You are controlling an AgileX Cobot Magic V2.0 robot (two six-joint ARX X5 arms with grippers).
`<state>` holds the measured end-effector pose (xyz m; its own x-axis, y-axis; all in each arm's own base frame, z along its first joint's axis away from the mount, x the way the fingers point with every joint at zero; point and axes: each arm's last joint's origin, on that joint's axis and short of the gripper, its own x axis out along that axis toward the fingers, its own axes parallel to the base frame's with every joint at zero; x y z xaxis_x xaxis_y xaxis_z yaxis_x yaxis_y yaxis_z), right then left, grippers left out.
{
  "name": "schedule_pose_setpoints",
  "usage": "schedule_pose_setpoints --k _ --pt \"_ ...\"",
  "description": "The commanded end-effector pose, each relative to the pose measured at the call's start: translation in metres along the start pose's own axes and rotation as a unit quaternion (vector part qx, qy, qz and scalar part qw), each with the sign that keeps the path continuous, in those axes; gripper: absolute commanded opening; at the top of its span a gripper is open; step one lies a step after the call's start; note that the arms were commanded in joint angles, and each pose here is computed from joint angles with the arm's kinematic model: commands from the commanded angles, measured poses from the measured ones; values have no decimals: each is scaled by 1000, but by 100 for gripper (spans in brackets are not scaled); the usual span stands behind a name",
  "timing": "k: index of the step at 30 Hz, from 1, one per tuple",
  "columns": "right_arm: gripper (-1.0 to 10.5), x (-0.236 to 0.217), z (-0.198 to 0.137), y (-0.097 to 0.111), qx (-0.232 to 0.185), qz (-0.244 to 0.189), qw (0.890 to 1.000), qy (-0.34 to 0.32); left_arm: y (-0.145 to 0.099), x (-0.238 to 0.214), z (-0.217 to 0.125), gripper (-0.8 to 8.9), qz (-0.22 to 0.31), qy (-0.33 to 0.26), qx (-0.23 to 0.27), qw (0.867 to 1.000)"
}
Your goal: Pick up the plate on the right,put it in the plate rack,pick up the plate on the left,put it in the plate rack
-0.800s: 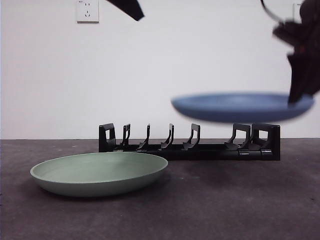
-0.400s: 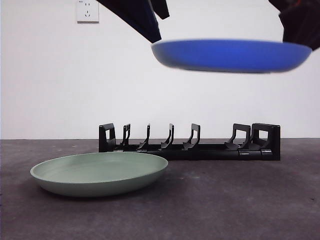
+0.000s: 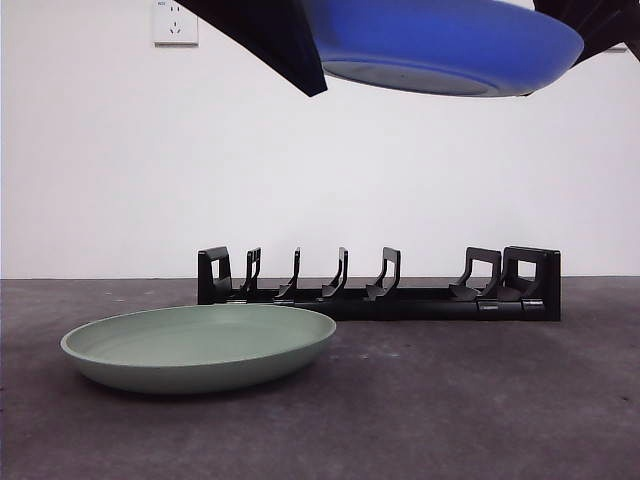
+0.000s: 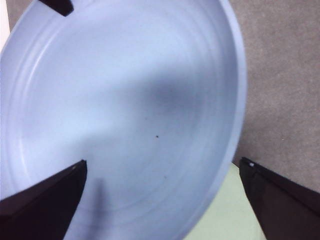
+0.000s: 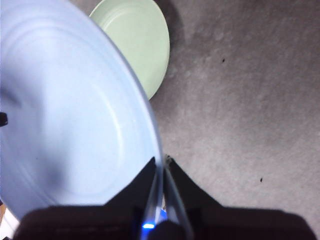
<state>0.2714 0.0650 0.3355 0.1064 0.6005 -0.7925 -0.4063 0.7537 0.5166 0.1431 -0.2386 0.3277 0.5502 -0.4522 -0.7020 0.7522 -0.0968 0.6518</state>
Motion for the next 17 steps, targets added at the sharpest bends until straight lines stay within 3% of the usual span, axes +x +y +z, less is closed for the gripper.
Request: schedule_pose_setpoints --k 1,14,17 --pt "-15 -2 -1 3 -2 6 1000 -1 0 1 2 308 -1 -2 2 1000" --pt "-15 -2 0 1 4 -14 1000 -1 -2 1 3 7 -22 -21 -15 999" --pt "-15 -2 0 1 7 -22 1000 -1 -3 1 2 -8 -25 -19 -14 999"
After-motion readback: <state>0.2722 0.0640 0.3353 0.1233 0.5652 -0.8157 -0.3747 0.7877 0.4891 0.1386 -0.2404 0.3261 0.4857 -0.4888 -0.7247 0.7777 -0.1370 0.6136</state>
